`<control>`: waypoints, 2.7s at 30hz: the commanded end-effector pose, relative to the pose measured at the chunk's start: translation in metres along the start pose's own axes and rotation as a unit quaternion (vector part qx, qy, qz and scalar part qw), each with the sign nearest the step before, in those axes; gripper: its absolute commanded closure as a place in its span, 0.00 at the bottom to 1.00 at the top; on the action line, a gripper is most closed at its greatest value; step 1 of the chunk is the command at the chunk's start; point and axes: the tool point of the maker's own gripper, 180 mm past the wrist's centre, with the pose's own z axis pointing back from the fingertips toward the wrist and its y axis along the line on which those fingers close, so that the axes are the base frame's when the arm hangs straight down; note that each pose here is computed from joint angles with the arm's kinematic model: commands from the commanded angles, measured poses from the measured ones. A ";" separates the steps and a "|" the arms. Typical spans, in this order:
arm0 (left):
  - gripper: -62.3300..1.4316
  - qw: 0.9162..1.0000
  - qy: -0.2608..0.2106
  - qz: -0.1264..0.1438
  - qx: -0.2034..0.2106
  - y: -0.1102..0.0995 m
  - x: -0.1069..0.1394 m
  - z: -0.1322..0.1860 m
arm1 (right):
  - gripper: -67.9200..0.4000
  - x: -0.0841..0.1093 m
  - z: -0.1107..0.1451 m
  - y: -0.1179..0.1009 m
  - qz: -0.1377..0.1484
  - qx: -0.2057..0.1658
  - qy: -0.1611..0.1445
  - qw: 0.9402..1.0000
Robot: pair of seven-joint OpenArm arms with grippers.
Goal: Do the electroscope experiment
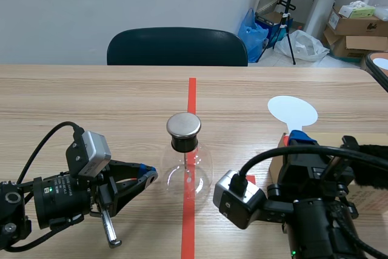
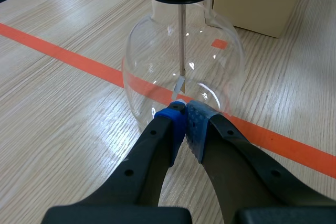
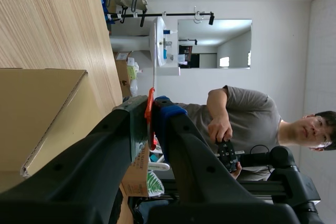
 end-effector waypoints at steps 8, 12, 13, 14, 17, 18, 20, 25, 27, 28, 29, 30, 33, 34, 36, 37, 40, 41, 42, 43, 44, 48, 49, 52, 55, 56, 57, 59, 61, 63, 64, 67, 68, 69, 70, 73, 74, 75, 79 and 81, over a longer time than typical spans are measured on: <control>0.93 1.000 -0.019 0.000 0.001 0.002 0.010 -0.001 | 0.98 -0.001 -0.002 -0.006 -0.002 -0.012 0.001 1.000; 0.93 1.000 -0.019 0.000 0.001 0.002 0.010 -0.001 | 0.98 -0.001 -0.002 -0.006 -0.002 -0.012 0.001 1.000; 0.93 1.000 -0.019 0.000 0.001 0.002 0.010 -0.001 | 0.98 -0.001 -0.002 -0.006 -0.002 -0.012 0.001 1.000; 0.93 1.000 -0.019 0.000 0.001 0.002 0.010 -0.001 | 0.98 -0.001 -0.002 -0.006 -0.002 -0.012 0.001 1.000; 0.93 1.000 -0.019 0.000 0.001 0.002 0.010 -0.001 | 0.98 -0.001 -0.002 -0.006 -0.002 -0.012 0.001 1.000; 0.93 1.000 -0.019 0.000 0.001 0.002 0.010 -0.001 | 0.98 -0.001 -0.002 -0.006 -0.002 -0.012 0.001 1.000; 0.93 1.000 -0.019 0.000 0.001 0.002 0.010 -0.001 | 0.98 -0.001 -0.002 -0.006 -0.002 -0.012 0.001 1.000; 0.93 1.000 -0.019 0.000 0.001 0.002 0.010 -0.001 | 0.98 -0.001 -0.002 -0.006 -0.002 -0.012 0.001 1.000; 0.93 1.000 -0.019 0.000 0.001 0.002 0.010 -0.001 | 0.98 -0.001 -0.002 -0.006 -0.002 -0.012 0.001 1.000; 0.93 1.000 -0.019 0.000 0.001 0.002 0.010 -0.001 | 0.98 -0.001 -0.002 -0.006 -0.002 -0.012 0.001 1.000; 0.93 1.000 -0.019 0.000 0.001 0.002 0.010 -0.001 | 0.98 -0.001 -0.002 -0.006 -0.002 -0.012 0.001 1.000; 0.93 1.000 -0.019 0.000 0.001 0.002 0.010 -0.001 | 0.98 -0.001 -0.002 -0.006 -0.002 -0.012 0.001 1.000; 0.93 1.000 -0.019 0.000 0.001 0.002 0.010 -0.001 | 0.98 0.000 0.000 -0.005 -0.005 -0.009 0.003 1.000; 0.93 1.000 -0.019 0.000 0.001 0.002 0.010 -0.001 | 0.98 0.000 0.002 -0.004 -0.006 -0.008 0.003 1.000; 0.93 1.000 -0.019 0.000 0.001 0.002 0.010 0.000 | 0.98 0.000 0.005 -0.003 -0.008 -0.004 0.003 1.000; 0.93 1.000 -0.018 0.000 0.001 0.002 0.010 0.000 | 0.98 0.000 0.008 -0.004 -0.010 -0.005 0.004 1.000; 0.93 1.000 -0.020 -0.001 0.001 0.002 0.010 0.000 | 0.98 -0.006 0.011 -0.016 -0.020 -0.031 0.012 0.999; 0.93 1.000 -0.022 -0.001 0.001 0.002 0.011 0.000 | 0.98 -0.009 0.011 -0.019 -0.021 -0.036 0.016 0.999; 0.93 1.000 -0.022 -0.001 0.001 0.002 0.011 0.000 | 0.98 -0.012 0.013 -0.021 -0.021 -0.039 0.019 0.999; 0.93 1.000 -0.022 -0.001 0.001 0.002 0.011 0.000 | 0.98 -0.015 0.014 -0.023 -0.020 -0.041 0.023 0.999; 0.93 1.000 -0.022 -0.001 0.001 0.002 0.011 0.000 | 0.98 -0.017 0.017 -0.022 -0.018 -0.038 0.023 0.999; 0.93 1.000 -0.022 -0.001 0.001 0.002 0.011 0.000 | 0.98 -0.022 0.027 -0.029 -0.019 -0.058 0.014 0.998; 0.93 1.000 -0.022 -0.001 0.001 0.002 0.011 0.000 | 0.98 -0.022 0.029 -0.029 -0.017 -0.060 0.009 0.998; 0.93 1.000 -0.020 -0.001 0.001 0.002 0.010 0.001 | 0.98 -0.025 0.035 -0.025 -0.003 -0.048 -0.002 0.999; 0.93 1.000 -0.015 -0.007 -0.006 0.001 0.010 0.008 | 0.98 -0.026 0.040 -0.021 0.009 -0.039 -0.014 0.999; 0.93 1.000 -0.015 -0.012 -0.010 0.000 0.012 0.011 | 0.98 -0.026 0.042 -0.020 0.013 -0.036 -0.020 0.999; 0.93 1.000 -0.018 -0.018 -0.013 -0.001 0.015 0.016 | 0.98 -0.025 0.043 -0.019 0.017 -0.034 -0.028 0.999; 0.93 0.999 -0.026 -0.023 -0.026 -0.008 0.023 0.028 | 0.98 -0.025 0.045 -0.015 0.023 -0.028 -0.036 0.999; 0.93 0.999 -0.034 -0.019 -0.038 -0.014 0.032 0.040 | 0.98 -0.027 0.047 -0.011 0.029 -0.021 -0.040 0.999; 0.93 0.998 -0.035 -0.019 -0.050 -0.021 0.040 0.052 | 0.98 -0.029 0.048 -0.005 0.037 -0.014 -0.046 0.998; 0.93 0.998 -0.037 -0.015 -0.055 -0.024 0.044 0.058 | 0.98 -0.029 0.049 -0.002 0.041 -0.010 -0.052 0.998; 0.87 0.996 -0.044 -0.010 -0.073 -0.035 0.060 0.073 | 0.98 -0.031 0.052 0.007 0.056 0.003 -0.069 0.996; 0.79 0.996 -0.046 -0.011 -0.077 -0.039 0.065 0.078 | 0.98 -0.032 0.053 0.012 0.058 0.010 -0.074 0.995; 0.70 0.995 -0.048 -0.012 -0.084 -0.043 0.071 0.082 | 0.98 -0.033 0.054 0.016 0.059 0.015 -0.076 0.995; 0.61 0.994 -0.049 -0.011 -0.092 -0.047 0.076 0.086 | 0.98 -0.035 0.055 0.019 0.060 0.020 -0.074 0.995; 0.37 0.993 -0.058 -0.017 -0.097 -0.052 0.094 0.097 | 0.98 -0.044 0.057 0.026 0.059 0.030 -0.060 0.996; 0.27 0.993 -0.062 -0.017 -0.096 -0.053 0.099 0.101 | 0.98 -0.048 0.056 0.027 0.060 0.030 -0.056 0.996; 0.15 0.993 -0.068 -0.018 -0.097 -0.054 0.105 0.104 | 0.98 -0.051 0.056 0.027 0.058 0.031 -0.053 0.996; 0.00 0.990 -0.103 -0.019 -0.091 -0.055 0.130 0.116 | 0.98 -0.057 0.054 0.026 0.056 0.029 -0.051 0.997; 0.00 0.990 -0.104 -0.022 -0.088 -0.054 0.134 0.119 | 0.98 -0.058 0.054 0.028 0.049 0.032 -0.054 0.997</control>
